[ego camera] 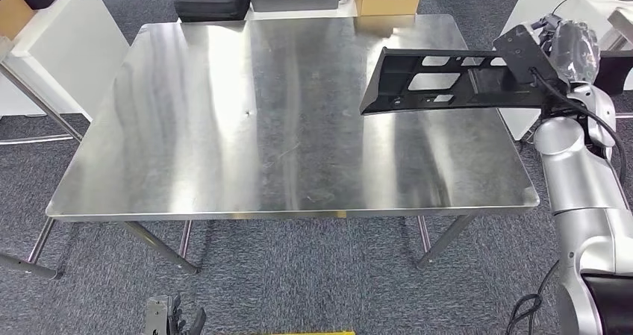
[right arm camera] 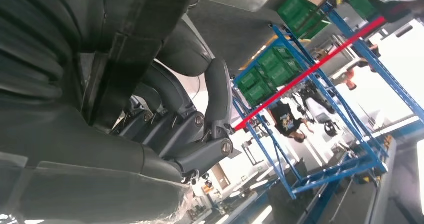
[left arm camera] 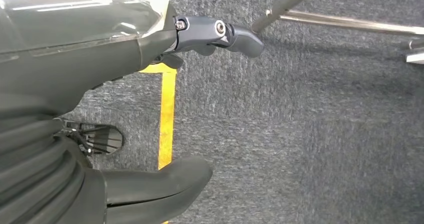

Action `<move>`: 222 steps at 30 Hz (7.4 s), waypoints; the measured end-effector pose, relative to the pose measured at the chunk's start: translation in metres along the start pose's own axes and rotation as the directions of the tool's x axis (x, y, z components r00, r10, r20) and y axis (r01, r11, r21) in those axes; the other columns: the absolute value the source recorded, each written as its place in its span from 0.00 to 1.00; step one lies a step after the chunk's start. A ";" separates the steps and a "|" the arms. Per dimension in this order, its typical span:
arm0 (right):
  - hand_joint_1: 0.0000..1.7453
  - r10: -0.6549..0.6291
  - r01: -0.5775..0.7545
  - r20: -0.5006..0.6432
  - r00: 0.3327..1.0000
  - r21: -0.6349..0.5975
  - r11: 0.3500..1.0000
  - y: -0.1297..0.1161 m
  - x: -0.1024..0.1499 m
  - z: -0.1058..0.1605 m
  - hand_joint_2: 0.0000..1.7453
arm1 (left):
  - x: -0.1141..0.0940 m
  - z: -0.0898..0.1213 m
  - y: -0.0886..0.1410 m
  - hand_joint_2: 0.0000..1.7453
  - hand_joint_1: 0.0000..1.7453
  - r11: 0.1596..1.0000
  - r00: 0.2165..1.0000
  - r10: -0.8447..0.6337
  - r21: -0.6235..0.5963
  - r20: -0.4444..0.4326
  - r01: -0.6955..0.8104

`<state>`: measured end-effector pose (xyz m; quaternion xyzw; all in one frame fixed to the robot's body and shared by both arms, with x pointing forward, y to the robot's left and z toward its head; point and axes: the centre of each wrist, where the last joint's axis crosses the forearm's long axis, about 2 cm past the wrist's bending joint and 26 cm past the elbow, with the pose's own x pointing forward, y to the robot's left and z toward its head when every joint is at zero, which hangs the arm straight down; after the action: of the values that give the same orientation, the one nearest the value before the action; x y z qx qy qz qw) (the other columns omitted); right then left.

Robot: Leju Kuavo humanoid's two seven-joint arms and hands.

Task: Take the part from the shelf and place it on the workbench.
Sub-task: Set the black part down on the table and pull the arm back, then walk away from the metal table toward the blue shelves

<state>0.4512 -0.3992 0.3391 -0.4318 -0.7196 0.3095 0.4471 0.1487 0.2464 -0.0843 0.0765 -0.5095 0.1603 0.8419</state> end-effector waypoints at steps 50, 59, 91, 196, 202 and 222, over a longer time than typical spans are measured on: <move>0.00 0.497 -0.514 0.196 0.845 0.042 0.857 0.150 0.097 0.003 0.00 | 0.018 -0.017 -0.004 0.75 0.00 1.000 0.995 -0.024 0.021 0.092 0.022; 0.00 0.473 -0.502 0.272 0.838 0.047 0.863 0.167 0.129 0.006 0.00 | 0.008 -0.010 0.006 0.00 0.00 0.998 0.999 -0.010 0.060 0.037 0.008; 0.00 0.238 -0.031 -0.081 0.968 0.902 0.430 0.164 0.072 0.014 0.00 | -0.002 -0.004 0.031 0.00 0.00 0.996 0.996 -0.077 0.040 -0.055 0.079; 0.00 -0.663 0.630 0.062 0.746 -0.389 0.672 0.142 0.074 0.310 0.00 | -0.024 0.017 0.044 0.00 0.00 0.973 0.988 0.141 0.192 -0.059 -0.127; 0.00 -0.684 0.646 0.050 0.728 -0.384 0.659 0.145 0.071 0.314 0.00 | -0.028 0.021 0.049 0.00 0.00 0.970 0.988 0.139 0.209 -0.069 -0.122; 0.00 -0.683 0.623 0.009 0.731 -0.419 0.661 0.146 0.055 0.319 0.00 | -0.024 0.017 0.052 0.00 0.00 0.971 0.987 0.143 0.203 -0.068 -0.127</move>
<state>0.1981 -0.3056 0.1078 -0.2467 -0.8376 -0.0563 0.4842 0.1064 0.2852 -0.0993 0.1186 -0.4601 0.2701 0.8374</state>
